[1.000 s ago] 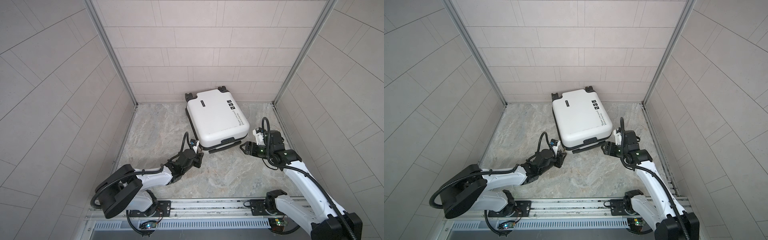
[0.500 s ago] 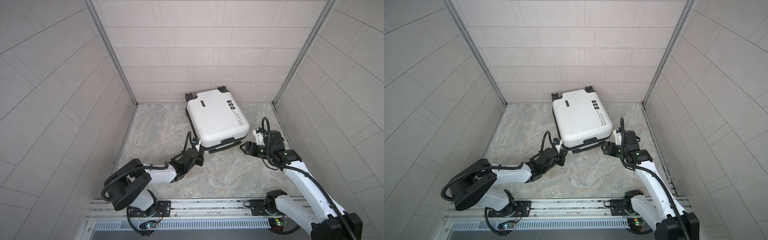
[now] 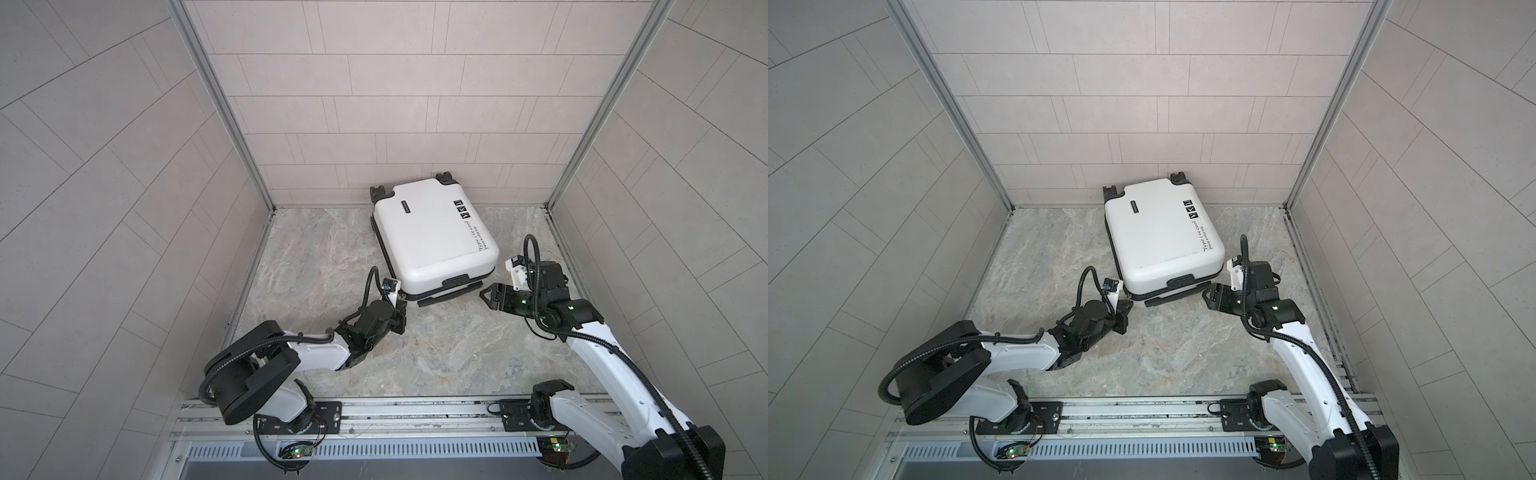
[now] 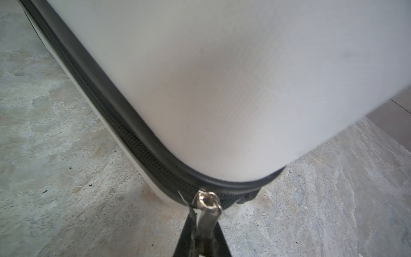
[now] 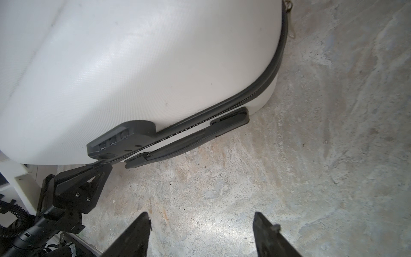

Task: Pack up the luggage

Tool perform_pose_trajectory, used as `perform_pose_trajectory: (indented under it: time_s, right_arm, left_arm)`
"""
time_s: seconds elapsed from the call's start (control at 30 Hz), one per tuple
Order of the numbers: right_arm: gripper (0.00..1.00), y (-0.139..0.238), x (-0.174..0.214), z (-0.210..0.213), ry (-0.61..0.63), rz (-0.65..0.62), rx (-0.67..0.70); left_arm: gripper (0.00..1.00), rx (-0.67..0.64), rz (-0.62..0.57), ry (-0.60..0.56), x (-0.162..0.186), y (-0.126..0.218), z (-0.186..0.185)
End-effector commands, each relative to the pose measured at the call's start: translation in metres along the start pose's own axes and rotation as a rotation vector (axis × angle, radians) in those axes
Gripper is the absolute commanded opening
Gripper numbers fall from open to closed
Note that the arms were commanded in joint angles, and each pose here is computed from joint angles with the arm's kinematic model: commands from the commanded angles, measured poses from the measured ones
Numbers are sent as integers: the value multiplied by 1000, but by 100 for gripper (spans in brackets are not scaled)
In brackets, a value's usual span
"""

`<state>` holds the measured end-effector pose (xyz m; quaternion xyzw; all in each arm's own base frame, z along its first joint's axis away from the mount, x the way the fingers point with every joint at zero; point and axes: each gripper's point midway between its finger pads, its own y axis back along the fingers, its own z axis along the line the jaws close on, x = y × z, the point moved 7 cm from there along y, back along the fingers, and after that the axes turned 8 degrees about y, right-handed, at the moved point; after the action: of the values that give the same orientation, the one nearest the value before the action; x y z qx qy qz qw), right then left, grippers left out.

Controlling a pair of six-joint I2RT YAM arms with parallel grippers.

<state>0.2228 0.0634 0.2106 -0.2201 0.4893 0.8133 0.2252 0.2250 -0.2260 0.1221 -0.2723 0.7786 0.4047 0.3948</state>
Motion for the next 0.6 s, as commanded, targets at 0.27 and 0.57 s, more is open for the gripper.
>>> perform_pose_trajectory:
  time_s: [0.27, 0.57]
  right_arm:
    - [74, 7, -9, 1, 5, -26, 30]
    - [73, 7, -21, -2, 4, -36, 86]
  left_arm:
    - [0, 104, -50, 6, -21, 15, -10]
    - [0, 101, -49, 22, -22, 13, -8]
